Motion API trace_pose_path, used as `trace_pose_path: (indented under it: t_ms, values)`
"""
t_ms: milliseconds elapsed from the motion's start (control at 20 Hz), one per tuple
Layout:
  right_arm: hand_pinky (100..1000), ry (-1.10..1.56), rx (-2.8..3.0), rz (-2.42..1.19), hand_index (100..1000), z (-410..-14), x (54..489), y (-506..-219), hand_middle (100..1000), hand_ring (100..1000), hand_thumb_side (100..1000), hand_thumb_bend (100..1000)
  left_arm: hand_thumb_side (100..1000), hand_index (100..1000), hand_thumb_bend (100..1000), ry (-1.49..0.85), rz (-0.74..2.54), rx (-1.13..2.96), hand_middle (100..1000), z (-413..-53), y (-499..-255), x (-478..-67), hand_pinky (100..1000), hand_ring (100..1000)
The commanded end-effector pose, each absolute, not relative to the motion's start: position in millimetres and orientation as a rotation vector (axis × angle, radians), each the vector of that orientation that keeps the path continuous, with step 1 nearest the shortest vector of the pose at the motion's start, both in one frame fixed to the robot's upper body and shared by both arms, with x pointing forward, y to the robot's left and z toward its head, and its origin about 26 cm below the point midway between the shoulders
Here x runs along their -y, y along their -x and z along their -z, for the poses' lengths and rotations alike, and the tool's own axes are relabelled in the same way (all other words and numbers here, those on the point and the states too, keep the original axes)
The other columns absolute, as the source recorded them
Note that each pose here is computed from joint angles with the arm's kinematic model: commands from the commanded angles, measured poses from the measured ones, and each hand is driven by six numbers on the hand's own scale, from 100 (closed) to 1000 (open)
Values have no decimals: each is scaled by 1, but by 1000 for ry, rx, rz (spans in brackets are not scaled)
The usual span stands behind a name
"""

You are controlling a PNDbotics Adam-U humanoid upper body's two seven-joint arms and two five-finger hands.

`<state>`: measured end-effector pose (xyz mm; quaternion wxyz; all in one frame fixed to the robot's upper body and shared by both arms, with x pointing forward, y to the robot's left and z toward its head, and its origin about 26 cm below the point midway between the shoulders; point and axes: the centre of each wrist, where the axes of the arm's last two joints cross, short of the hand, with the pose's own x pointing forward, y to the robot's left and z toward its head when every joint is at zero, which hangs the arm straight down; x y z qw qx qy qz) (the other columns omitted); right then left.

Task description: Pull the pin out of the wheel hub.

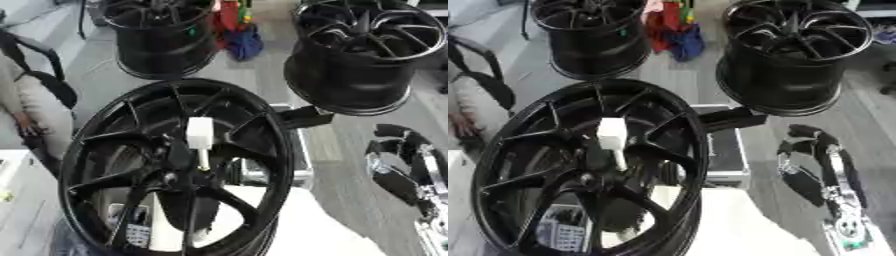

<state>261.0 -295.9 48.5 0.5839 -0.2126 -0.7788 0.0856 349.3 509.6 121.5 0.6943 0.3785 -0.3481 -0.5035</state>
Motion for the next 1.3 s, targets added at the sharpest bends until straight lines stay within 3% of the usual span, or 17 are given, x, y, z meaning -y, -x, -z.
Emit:
trace_pose_path:
  t_ms: [50, 200, 550, 700, 1300]
  values:
    - [741, 502, 1847, -194, 754, -57, 296, -263, 669, 612, 100, 100, 419, 936, 848, -970, 1005, 882, 862, -136, -345, -521, 798, 754]
    - [741, 500, 1849, -194, 754, -57, 296, -263, 668, 612, 100, 100, 426, 911, 842, -1015, 884, 1034, 818, -136, -342, -516, 752, 706]
    - [741, 495, 1852, -188, 754, -57, 295, -264, 667, 612, 100, 100, 388, 819, 665, -927, 603, 1433, 739, -132, -332, -479, 667, 626]
    - [741, 492, 1857, -179, 755, -58, 294, -265, 667, 612, 100, 100, 342, 786, 630, -877, 391, 1607, 708, -125, -324, -456, 634, 603]
    - [741, 476, 1862, -164, 755, -58, 290, -267, 666, 611, 100, 100, 233, 749, 565, -739, -191, 1732, 669, -82, -302, -391, 599, 580]
